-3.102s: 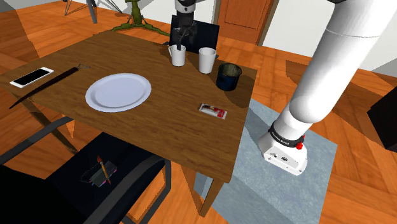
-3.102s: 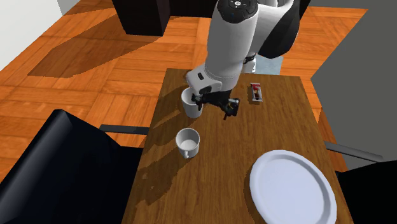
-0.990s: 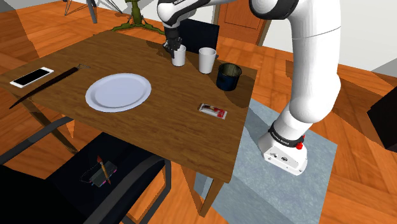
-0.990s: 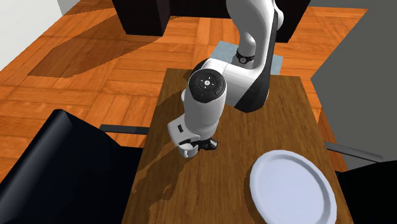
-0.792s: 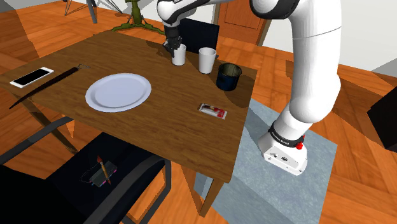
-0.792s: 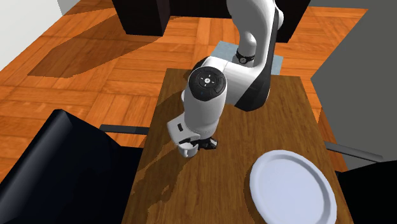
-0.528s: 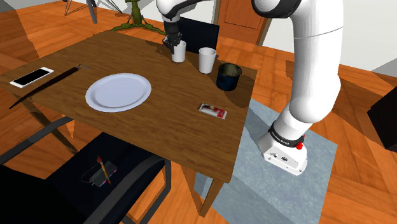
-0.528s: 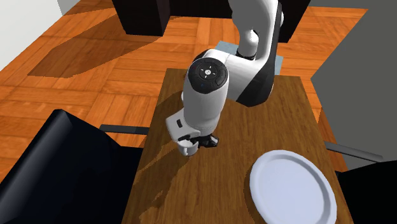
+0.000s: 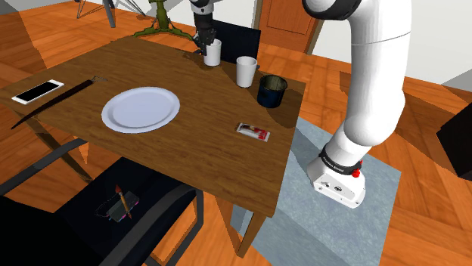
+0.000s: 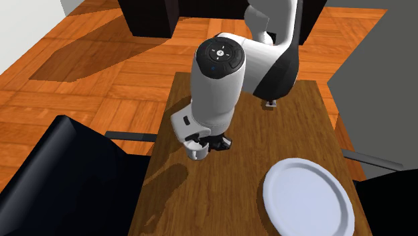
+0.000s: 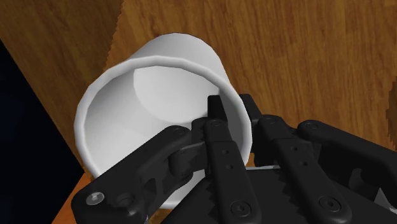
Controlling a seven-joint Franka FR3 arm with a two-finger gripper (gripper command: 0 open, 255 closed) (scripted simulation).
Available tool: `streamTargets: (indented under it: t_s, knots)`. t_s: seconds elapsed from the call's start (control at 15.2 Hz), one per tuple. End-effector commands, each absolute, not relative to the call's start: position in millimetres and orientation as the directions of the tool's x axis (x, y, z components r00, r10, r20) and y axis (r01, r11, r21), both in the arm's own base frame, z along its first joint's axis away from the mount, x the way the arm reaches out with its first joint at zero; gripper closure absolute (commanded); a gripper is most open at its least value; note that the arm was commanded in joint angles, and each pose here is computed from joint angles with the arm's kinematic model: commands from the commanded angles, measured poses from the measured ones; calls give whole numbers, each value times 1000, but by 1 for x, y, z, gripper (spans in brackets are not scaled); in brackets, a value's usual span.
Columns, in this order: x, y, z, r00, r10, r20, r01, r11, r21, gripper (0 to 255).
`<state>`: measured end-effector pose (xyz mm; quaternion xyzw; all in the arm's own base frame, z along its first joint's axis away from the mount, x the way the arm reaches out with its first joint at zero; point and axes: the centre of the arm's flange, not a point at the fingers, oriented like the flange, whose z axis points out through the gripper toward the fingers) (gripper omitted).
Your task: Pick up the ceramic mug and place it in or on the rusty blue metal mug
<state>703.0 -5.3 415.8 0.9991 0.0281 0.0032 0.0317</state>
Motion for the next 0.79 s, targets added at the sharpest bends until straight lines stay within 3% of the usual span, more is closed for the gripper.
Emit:
streamTargets:
  t_s: [0.0, 0.73]
  knots:
    - [702, -5, 426, 998, 56, 5, 56, -996, 63, 255]
    - [702, -5, 485, 998, 56, 5, 56, -996, 63, 255]
